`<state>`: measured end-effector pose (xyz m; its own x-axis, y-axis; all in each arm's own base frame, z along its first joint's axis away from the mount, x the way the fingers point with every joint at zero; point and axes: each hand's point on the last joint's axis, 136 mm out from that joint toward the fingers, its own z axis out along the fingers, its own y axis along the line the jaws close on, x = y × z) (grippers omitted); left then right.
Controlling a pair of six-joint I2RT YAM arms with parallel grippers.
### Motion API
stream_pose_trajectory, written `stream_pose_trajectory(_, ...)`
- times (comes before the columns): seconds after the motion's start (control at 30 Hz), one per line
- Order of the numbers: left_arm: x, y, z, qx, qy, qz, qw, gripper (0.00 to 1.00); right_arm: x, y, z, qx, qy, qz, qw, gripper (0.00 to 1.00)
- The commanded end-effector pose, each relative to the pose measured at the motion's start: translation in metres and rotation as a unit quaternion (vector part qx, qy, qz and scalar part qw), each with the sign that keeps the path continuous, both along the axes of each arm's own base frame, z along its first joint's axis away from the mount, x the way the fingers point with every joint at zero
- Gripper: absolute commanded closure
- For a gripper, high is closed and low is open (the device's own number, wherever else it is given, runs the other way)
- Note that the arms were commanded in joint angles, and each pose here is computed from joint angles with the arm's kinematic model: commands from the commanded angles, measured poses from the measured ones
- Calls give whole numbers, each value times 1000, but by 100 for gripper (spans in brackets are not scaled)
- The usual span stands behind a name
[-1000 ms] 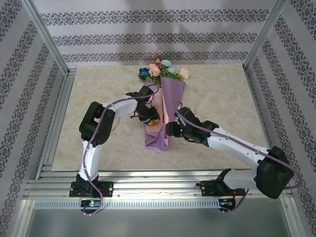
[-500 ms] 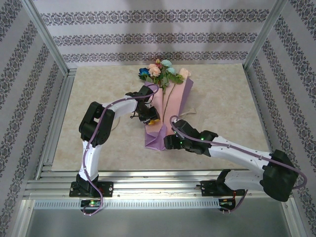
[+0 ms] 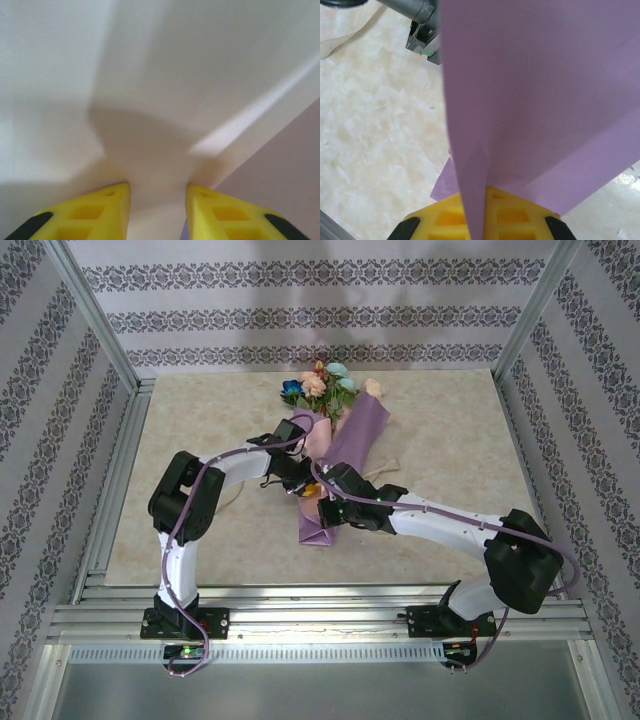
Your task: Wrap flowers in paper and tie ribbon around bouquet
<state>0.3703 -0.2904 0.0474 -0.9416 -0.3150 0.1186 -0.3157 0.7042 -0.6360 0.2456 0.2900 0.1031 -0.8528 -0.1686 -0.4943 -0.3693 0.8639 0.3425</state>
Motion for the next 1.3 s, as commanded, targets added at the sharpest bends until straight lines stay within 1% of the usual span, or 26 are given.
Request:
stream_pose_trajectory(0.0, 3, -6, 37, -29, -32, 14, 999, 60, 5, 7, 9, 14, -9, 11, 1000, 99)
stream_pose_trajectory(0.07, -4, -4, 38, -35, -17, 19, 999, 59, 3, 8, 6, 14, -5, 19, 1000, 99)
stream_pose_trajectory(0.17, -15, -5, 25, -56, 8, 33, 998, 60, 0, 15, -2, 17, 11, 38, 999, 99)
stream_pose_trajectory(0.27, -14, -2, 17, -72, 10, 56, 996, 68, -3, 29, -10, 36, 28, 60, 997, 99)
stream_pose_trajectory(0.33, -7, 1, 20, -76, -4, 74, 994, 73, -5, 36, -15, 46, 39, 68, 996, 100)
stream_pose_trajectory(0.43, 2, 4, 16, -88, -5, 98, 991, 82, -3, 38, -25, 47, 49, 63, 996, 100)
stream_pose_trajectory(0.5, 8, 6, 16, -101, -4, 117, 988, 84, -2, 38, -30, 43, 54, 57, 996, 100)
stream_pose_trajectory(0.57, 13, 10, 25, -103, -19, 131, 986, 79, -1, 37, -36, 40, 62, 53, 996, 100)
stream_pose_trajectory(0.63, 17, 16, 41, -96, -38, 141, 985, 68, -1, 37, -39, 38, 67, 53, 996, 100)
stream_pose_trajectory(0.7, 18, 28, 54, -78, -45, 156, 984, 62, -1, 39, -41, 38, 70, 56, 995, 100)
stream_pose_trajectory(0.73, 13, 40, 56, -49, -37, 168, 984, 59, -1, 40, -41, 40, 71, 58, 995, 100)
stream_pose_trajectory(0.77, 5, 57, 56, -5, -20, 183, 983, 58, -1, 41, -42, 40, 72, 59, 995, 100)
stream_pose_trajectory(0.8, -3, 74, 56, 37, -1, 193, 980, 57, -1, 42, -42, 42, 73, 61, 995, 99)
stream_pose_trajectory(0.83, -8, 90, 60, 71, 3, 202, 977, 57, -1, 44, -43, 43, 75, 63, 994, 99)
stream_pose_trajectory(0.9, -11, 117, 72, 116, -6, 219, 969, 56, -2, 47, -46, 47, 80, 69, 993, 98)
stream_pose_trajectory(0.97, -7, 138, 88, 137, -32, 234, 962, 54, -3, 50, -52, 46, 90, 76, 992, 96)
stream_pose_trajectory(1.0, -4, 146, 95, 139, -41, 242, 959, 54, -5, 51, -56, 45, 96, 79, 991, 95)
stream_pose_trajectory(1.07, 6, 148, 107, 119, -62, 246, 960, 54, -5, 54, -62, 43, 105, 83, 990, 93)
stream_pose_trajectory(1.17, 29, 123, 123, 40, -94, 216, 971, 54, -8, 57, -71, 40, 123, 91, 987, 88)
stream_pose_trajectory(1.27, 41, 98, 125, -4, -95, 188, 978, 55, -9, 59, -78, 37, 135, 93, 986, 84)
